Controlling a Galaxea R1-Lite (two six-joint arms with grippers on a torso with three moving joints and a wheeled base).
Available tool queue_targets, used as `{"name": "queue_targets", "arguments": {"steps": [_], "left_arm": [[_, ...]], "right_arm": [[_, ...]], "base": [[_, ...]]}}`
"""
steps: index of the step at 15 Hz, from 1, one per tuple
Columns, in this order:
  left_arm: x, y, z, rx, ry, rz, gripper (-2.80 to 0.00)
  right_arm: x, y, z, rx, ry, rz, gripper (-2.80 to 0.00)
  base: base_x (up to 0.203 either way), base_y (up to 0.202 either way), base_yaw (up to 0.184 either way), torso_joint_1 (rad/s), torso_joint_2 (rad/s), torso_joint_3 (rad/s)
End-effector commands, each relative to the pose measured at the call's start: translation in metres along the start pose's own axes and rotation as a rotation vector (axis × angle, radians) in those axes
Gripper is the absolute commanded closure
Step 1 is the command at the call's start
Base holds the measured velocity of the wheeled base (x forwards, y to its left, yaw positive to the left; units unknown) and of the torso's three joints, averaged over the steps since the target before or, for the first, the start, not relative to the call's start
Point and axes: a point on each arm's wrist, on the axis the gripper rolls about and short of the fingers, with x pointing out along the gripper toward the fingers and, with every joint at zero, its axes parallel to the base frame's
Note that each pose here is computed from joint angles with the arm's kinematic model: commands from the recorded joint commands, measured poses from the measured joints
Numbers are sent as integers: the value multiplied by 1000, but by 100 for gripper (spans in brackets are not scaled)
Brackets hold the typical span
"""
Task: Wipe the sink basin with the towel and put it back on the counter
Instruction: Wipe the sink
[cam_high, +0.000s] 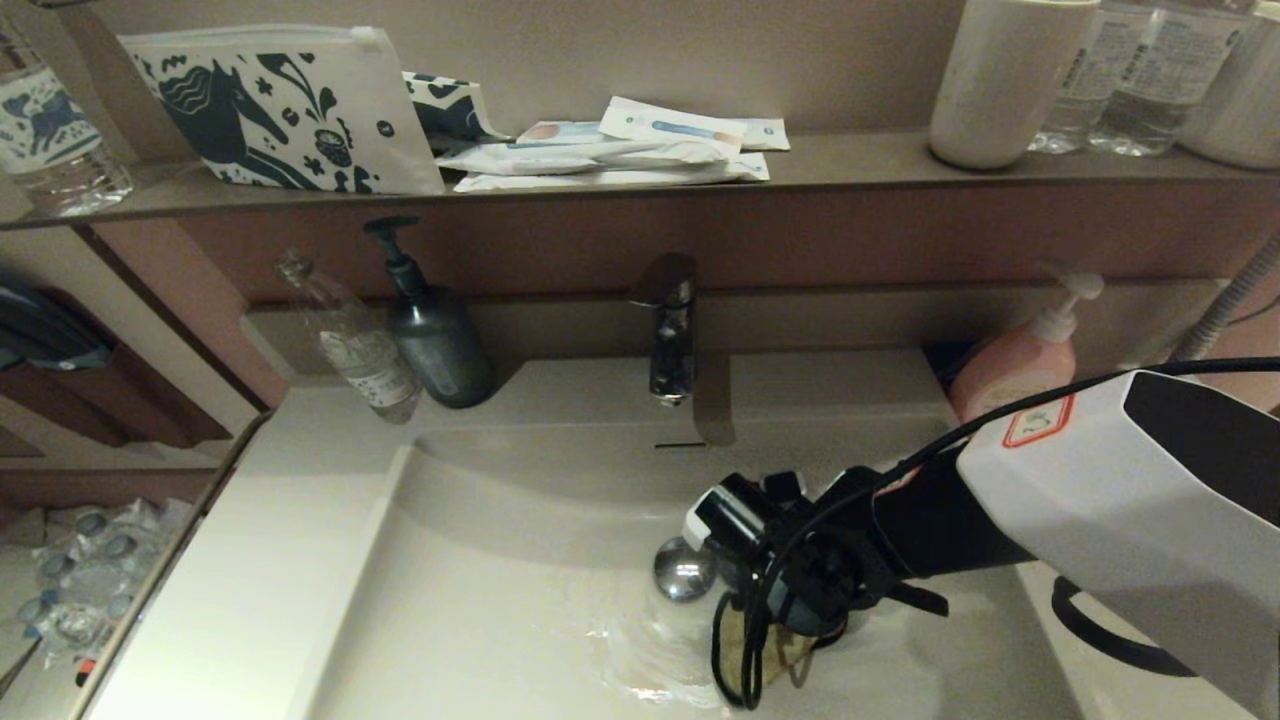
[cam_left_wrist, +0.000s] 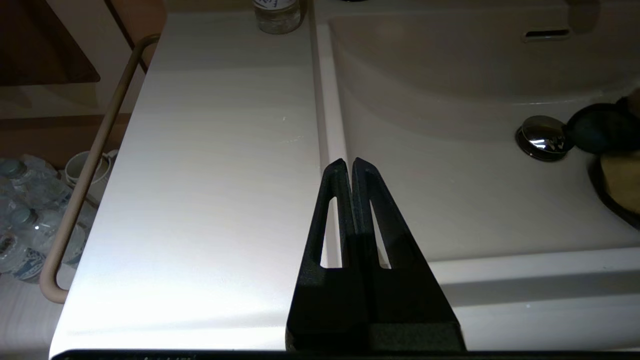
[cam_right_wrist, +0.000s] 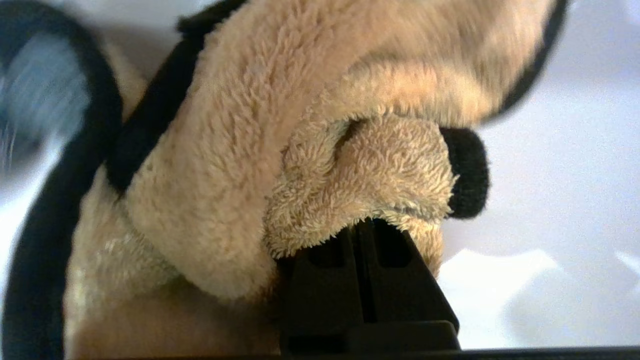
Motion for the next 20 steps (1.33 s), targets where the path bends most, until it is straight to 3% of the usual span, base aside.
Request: {"name": "queue_targets", "arguments": {"steps": [1,5,10,16,20], "left_arm": [[0,0,0,0,2,0,0],[0,0,0,0,2,0,0],[0,0,0,0,2,0,0],[0,0,0,0,2,0,0],[0,0,0,-1,2,0,0]], "right_arm": [[-9,8,-13,-38,6,22,0],[-18,39,-27,-20,0,145,0],[-54,16,-11,42,-42,190,0],[-113,-58,4,186,-100,215,0],[-165,-154,8,312,-149,180,0]], "base": [[0,0,0,0,0,0],[0,0,0,0,0,0],[0,0,0,0,0,0],[0,0,0,0,0,0],[0,0,0,0,0,0]]}}
